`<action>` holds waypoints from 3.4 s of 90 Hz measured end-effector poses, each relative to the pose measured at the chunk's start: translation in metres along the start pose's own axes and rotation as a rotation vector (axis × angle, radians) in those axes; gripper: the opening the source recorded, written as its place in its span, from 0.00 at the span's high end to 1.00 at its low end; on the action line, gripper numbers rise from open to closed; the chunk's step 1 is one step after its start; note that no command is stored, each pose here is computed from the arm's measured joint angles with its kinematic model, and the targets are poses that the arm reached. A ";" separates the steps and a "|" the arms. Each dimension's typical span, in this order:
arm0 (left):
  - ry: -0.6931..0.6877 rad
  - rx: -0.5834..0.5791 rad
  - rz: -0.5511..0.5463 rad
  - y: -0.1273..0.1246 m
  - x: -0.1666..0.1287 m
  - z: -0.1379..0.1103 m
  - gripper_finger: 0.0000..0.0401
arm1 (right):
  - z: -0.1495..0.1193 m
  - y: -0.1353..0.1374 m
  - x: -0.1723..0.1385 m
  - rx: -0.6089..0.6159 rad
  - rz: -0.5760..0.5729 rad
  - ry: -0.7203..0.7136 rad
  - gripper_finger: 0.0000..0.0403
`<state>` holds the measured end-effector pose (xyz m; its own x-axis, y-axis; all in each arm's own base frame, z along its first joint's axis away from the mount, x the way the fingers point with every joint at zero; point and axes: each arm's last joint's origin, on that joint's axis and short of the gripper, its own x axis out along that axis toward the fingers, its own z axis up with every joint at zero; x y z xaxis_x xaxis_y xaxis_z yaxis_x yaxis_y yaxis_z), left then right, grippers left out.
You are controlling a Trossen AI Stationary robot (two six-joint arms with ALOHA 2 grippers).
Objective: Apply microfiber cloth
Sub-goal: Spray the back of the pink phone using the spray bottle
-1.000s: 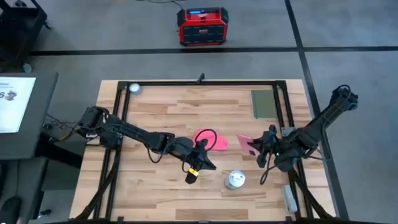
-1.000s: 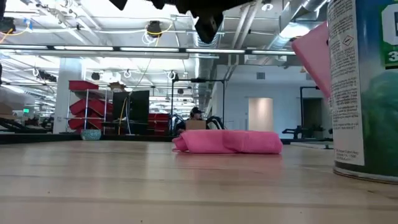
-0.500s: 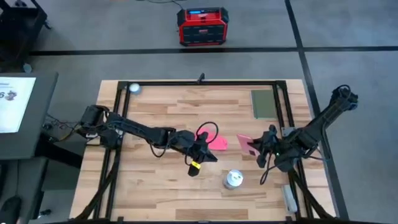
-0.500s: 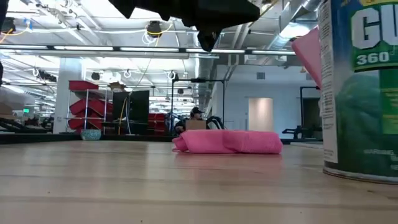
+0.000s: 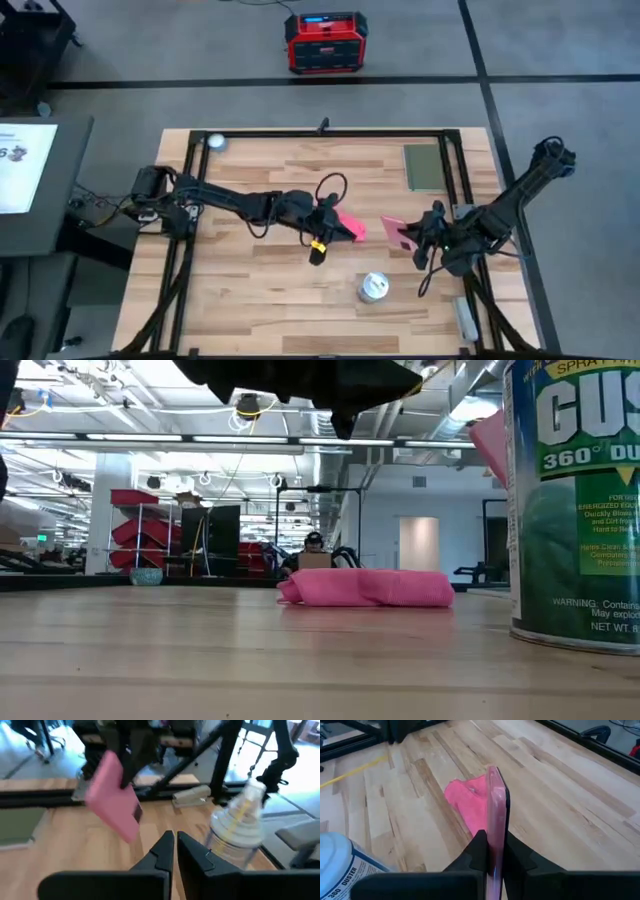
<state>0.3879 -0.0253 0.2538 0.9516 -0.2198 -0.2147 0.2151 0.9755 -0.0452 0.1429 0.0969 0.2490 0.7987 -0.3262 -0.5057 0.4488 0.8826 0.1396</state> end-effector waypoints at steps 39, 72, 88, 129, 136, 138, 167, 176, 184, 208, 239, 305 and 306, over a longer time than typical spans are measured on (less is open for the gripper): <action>-0.035 0.013 -0.129 -0.029 -0.001 0.007 1.00 | 0.009 -0.008 0.011 -0.053 -0.096 -0.038 0.96; 0.085 -0.018 -0.103 -0.058 0.001 -0.005 1.00 | 0.014 -0.014 0.018 -0.069 -0.145 -0.047 0.96; 0.124 -0.011 -0.082 -0.050 0.008 -0.017 1.00 | 0.014 -0.013 0.017 -0.071 -0.137 -0.046 0.96; 0.079 0.000 -0.012 0.009 0.002 -0.012 1.00 | 0.013 -0.013 0.017 -0.072 -0.133 -0.042 0.96; 0.050 0.000 -0.023 0.017 0.000 -0.009 1.00 | 0.013 -0.013 0.017 -0.071 -0.133 -0.042 0.96; 0.042 0.000 -0.029 0.019 0.000 -0.008 1.00 | 0.013 -0.013 0.017 -0.071 -0.133 -0.042 0.96; -0.008 0.091 -0.101 -0.007 -0.009 0.010 1.00 | 0.012 -0.014 0.017 -0.085 -0.142 -0.034 0.96; -0.049 0.128 -0.162 -0.032 -0.017 0.023 1.00 | 0.012 -0.014 0.017 -0.085 -0.142 -0.033 0.96; -0.054 0.132 -0.201 -0.049 -0.021 0.027 1.00 | 0.012 -0.014 0.017 -0.085 -0.142 -0.033 0.96; -0.018 0.041 -0.272 -0.077 -0.005 0.009 1.00 | 0.014 -0.012 0.017 -0.066 -0.130 -0.045 0.96; -0.032 -0.026 -0.365 -0.104 0.024 0.006 1.00 | 0.014 -0.013 0.017 -0.075 -0.132 -0.043 0.96; 0.007 -0.005 -0.155 -0.069 0.060 -0.010 1.00 | 0.014 -0.013 0.017 -0.086 -0.136 -0.045 0.96; 0.006 -0.005 -0.155 -0.069 0.060 -0.010 1.00 | 0.014 -0.013 0.017 -0.086 -0.136 -0.045 0.96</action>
<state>0.4277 -0.1055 0.2345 0.9056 -0.3681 -0.2107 0.3587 0.9298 -0.0827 0.1567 0.0754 0.2501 0.7510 -0.4573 -0.4763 0.5191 0.8547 -0.0020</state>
